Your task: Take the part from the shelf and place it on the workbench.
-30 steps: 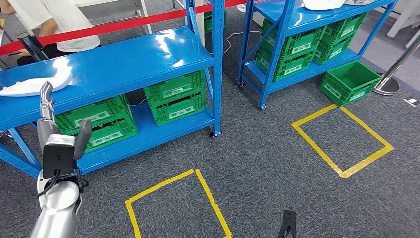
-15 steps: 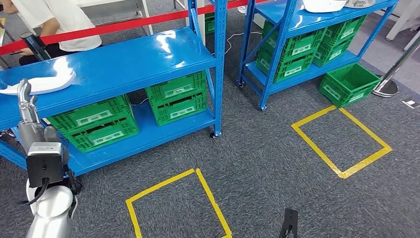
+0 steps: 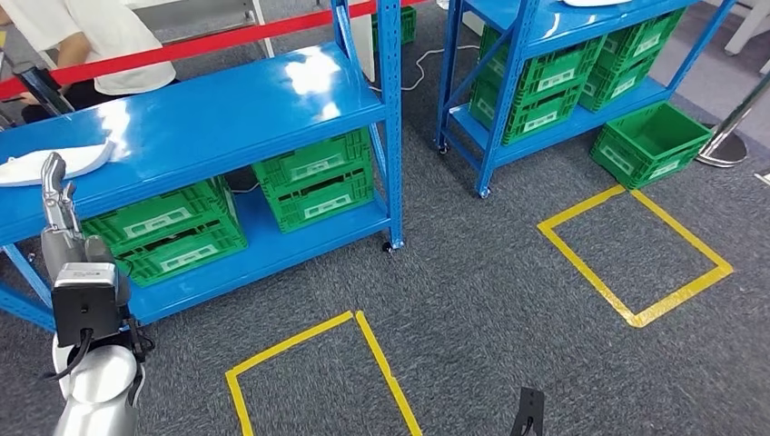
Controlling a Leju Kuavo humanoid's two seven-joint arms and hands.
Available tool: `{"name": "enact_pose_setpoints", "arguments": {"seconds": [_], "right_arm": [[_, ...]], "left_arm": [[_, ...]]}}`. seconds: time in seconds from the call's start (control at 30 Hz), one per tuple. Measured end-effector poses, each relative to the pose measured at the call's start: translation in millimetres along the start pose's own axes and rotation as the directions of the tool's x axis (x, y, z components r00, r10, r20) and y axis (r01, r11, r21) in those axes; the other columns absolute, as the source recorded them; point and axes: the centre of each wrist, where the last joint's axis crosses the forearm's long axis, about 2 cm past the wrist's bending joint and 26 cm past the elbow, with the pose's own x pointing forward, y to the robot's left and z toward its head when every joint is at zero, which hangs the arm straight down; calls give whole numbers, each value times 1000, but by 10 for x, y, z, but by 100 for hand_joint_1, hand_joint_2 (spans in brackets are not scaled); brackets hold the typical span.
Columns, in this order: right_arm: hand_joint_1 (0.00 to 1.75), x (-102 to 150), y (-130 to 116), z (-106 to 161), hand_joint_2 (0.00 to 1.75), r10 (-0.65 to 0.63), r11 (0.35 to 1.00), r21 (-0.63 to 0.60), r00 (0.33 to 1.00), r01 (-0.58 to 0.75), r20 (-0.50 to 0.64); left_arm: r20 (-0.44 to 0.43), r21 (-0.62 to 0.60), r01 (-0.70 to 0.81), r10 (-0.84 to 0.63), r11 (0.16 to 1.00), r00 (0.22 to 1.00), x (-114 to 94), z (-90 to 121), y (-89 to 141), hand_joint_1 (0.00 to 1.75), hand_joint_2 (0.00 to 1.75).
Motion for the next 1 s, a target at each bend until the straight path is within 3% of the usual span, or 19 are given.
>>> {"name": "enact_pose_setpoints", "arguments": {"seconds": [0.3,1.0], "right_arm": [[0,-7,17,4,0,2,999,51,998,-5,65],[0,-10,-12,-3,0,36,994,98,995,-45,93]], "left_arm": [[-6,4,-8,8,1000,1000,-18,36,-1,0,0],[4,10,-38,38,999,999,-34,59,-15,0,0]]}}
